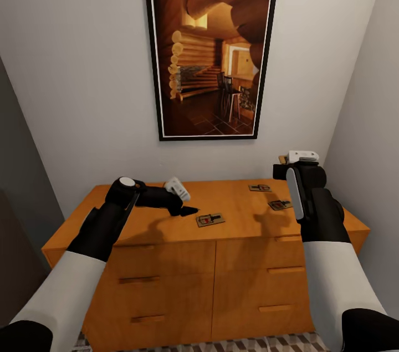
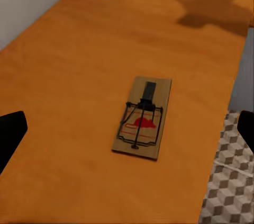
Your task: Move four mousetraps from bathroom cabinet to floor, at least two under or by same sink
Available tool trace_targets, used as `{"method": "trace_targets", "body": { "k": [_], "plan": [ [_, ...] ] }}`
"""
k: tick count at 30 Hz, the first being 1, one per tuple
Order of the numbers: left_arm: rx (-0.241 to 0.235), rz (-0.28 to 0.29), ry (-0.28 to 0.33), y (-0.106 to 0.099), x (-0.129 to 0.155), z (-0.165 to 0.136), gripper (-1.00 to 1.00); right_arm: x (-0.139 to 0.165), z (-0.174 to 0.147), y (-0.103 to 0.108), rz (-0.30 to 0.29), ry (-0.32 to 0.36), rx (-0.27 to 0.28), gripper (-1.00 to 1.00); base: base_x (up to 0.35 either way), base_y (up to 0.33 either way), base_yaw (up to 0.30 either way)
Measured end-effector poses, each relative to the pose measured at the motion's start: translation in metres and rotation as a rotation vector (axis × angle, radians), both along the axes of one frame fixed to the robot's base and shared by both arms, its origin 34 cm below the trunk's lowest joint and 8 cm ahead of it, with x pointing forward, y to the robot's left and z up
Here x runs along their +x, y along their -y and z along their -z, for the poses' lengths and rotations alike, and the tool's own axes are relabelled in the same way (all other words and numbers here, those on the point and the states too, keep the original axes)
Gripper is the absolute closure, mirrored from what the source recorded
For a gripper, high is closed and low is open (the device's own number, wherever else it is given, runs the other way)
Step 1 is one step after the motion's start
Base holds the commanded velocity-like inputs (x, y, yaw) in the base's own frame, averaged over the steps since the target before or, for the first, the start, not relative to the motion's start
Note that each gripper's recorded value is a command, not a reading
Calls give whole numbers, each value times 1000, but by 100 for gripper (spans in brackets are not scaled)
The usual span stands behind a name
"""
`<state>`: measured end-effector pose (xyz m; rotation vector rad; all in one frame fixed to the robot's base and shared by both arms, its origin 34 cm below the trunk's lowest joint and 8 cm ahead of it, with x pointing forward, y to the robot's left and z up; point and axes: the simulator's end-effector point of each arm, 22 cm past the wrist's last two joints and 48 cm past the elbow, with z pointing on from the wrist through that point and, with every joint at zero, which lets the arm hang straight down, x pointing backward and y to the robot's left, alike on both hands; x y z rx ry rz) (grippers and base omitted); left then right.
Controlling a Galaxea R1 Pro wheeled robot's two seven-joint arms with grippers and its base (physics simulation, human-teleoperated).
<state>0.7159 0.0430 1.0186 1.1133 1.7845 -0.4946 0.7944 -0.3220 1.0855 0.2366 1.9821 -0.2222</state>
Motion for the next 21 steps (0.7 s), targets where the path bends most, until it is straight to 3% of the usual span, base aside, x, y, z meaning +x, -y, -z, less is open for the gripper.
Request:
{"method": "trace_targets", "body": {
  "k": [4, 8, 12, 21],
  "plan": [
    [-24, -87, -20, -1, 17, 9, -100, 0, 0, 1, 5, 0, -3, 100, 0, 0, -142],
    [-65, -122, -61, 4, 22, 14, -100, -1, 0, 2, 7, -1, -3, 100, 0, 0, -143],
    [-92, -132, -80, 11, 23, 15, -100, -1, 0, 2, 7, -1, -4, 100, 0, 0, -45],
    [-108, -134, -90, 15, 23, 14, -100, 0, 0, 2, 7, 0, -4, 100, 0, 0, -9]
  ]
}}
